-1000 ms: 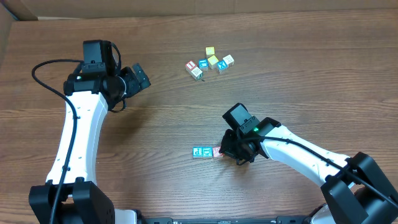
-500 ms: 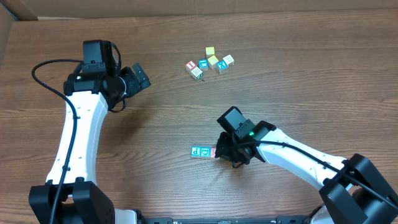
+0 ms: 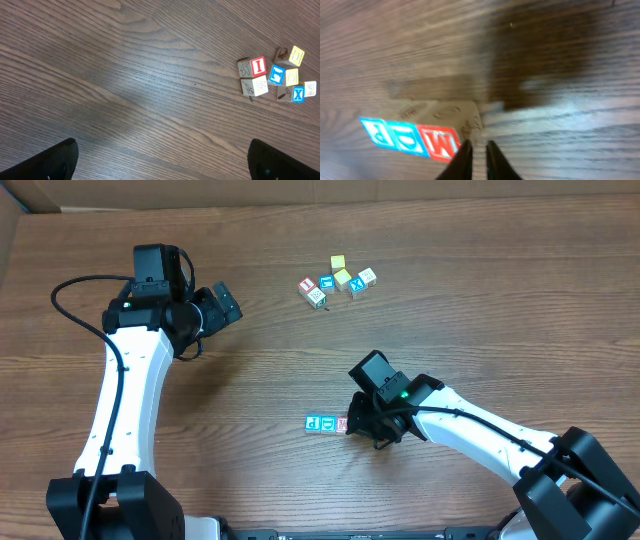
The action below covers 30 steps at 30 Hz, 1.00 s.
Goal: Flip 3 blocks
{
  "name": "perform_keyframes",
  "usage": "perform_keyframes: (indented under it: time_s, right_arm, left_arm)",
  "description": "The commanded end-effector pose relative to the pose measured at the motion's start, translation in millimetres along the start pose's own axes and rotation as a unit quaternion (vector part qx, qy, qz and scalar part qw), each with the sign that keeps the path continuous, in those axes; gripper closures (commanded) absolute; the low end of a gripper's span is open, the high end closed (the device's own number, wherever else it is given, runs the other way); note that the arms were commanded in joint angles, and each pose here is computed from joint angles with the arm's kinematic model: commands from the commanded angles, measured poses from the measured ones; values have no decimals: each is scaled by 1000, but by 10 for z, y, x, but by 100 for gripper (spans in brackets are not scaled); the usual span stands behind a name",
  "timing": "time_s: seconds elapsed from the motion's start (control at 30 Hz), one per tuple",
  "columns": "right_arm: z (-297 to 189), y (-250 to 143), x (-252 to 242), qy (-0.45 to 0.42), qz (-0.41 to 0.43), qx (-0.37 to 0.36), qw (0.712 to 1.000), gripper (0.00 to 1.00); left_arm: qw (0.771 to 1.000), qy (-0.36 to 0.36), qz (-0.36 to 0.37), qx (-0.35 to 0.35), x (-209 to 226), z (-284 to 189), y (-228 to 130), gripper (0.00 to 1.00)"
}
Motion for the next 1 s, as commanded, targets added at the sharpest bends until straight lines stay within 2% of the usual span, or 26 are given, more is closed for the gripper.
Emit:
perform_keyframes:
  time_s: [0.0,0.17,0.33,0.43,0.47,0.67,0.97]
  right_arm:
    - [-139,98,109,6,-46,-13,999,82]
    - [-484,351,190,-7,-90,-31,995,72]
    - [-829,732,68,-12,-81,-57,995,50]
    - [-927,933,-119,-17,-52,-69,996,24]
    - [-947,971,-181,-20,-40,-69,997,0]
    - [-1041,1156,-391,-21,3,-84,996,0]
    - [-1057,1189,-431,-21,11,-86,996,0]
  left_arm:
    - [1000,-1,5,-8,-1,-40,30,0]
    - [1000,-1,5,-8,-1,-40,30,0]
    - [1000,-1,5,-8,-1,-41,30,0]
    - [1000,-1,5,-8,-1,-40,30,0]
    - [1000,-1,5,-8,-1,-40,30,0]
    - [1000,-1,5,-8,-1,-40,30,0]
    - [1000,-1,5,-8,-1,-40,30,0]
Point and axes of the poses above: each gripper's point midway between its finger pads, its own z axis out along the fingers, its own x axis along the line the jaws close on, y = z × x, the point moved 8 cm from there along -z, back along the fingers, and after that the axes turned 3 degrees about z, right-handed, at the moved point
